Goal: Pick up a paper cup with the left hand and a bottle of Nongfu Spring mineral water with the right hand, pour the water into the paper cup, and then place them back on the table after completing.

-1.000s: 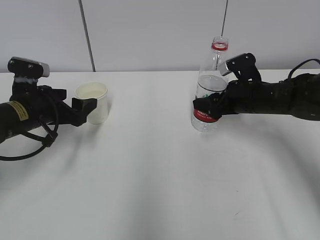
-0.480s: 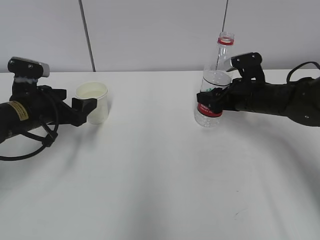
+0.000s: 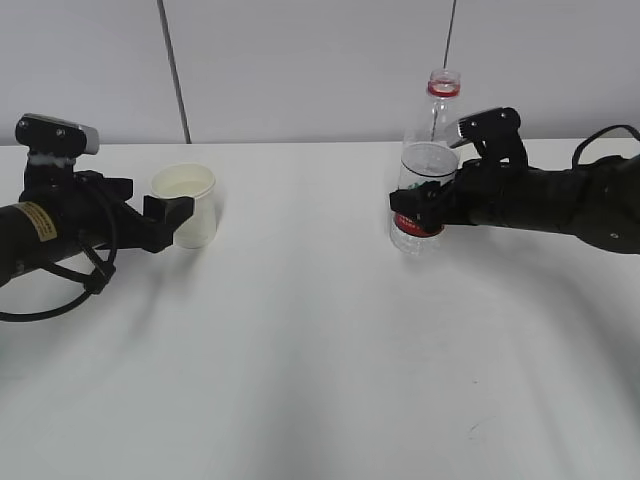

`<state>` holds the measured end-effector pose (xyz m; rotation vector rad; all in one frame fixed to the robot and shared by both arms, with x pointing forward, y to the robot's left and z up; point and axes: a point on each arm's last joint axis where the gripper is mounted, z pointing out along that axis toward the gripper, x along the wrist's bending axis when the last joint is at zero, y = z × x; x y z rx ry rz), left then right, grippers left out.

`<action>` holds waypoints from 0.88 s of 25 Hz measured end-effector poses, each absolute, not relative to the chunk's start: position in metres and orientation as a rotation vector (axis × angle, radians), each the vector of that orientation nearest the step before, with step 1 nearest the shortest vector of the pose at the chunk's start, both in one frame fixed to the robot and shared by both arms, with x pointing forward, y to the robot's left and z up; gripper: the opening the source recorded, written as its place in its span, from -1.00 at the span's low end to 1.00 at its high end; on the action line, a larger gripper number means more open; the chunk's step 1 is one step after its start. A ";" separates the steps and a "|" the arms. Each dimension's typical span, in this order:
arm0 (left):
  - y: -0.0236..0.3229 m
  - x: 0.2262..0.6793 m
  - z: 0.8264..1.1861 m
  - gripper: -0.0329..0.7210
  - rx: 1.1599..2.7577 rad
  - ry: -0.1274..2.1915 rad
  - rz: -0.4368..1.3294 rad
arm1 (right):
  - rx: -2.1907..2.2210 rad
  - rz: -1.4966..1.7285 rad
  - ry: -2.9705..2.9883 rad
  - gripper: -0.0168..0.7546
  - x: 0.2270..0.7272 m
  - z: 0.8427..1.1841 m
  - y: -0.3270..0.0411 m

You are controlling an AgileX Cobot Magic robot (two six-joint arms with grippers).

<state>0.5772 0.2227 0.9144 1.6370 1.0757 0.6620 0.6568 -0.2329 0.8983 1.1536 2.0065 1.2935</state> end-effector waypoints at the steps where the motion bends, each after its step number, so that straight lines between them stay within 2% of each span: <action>1: 0.223 0.577 0.914 0.64 1.637 1.076 0.662 | 1.145 1.290 2.019 0.66 0.656 0.897 -0.232; 4: 0.223 0.577 0.914 0.64 1.637 1.076 0.662 | 1.146 1.294 2.037 0.71 0.655 0.897 -0.232; 22: 0.223 0.577 0.914 0.64 1.637 1.076 0.662 | 1.122 1.176 2.162 0.70 0.645 0.919 -0.234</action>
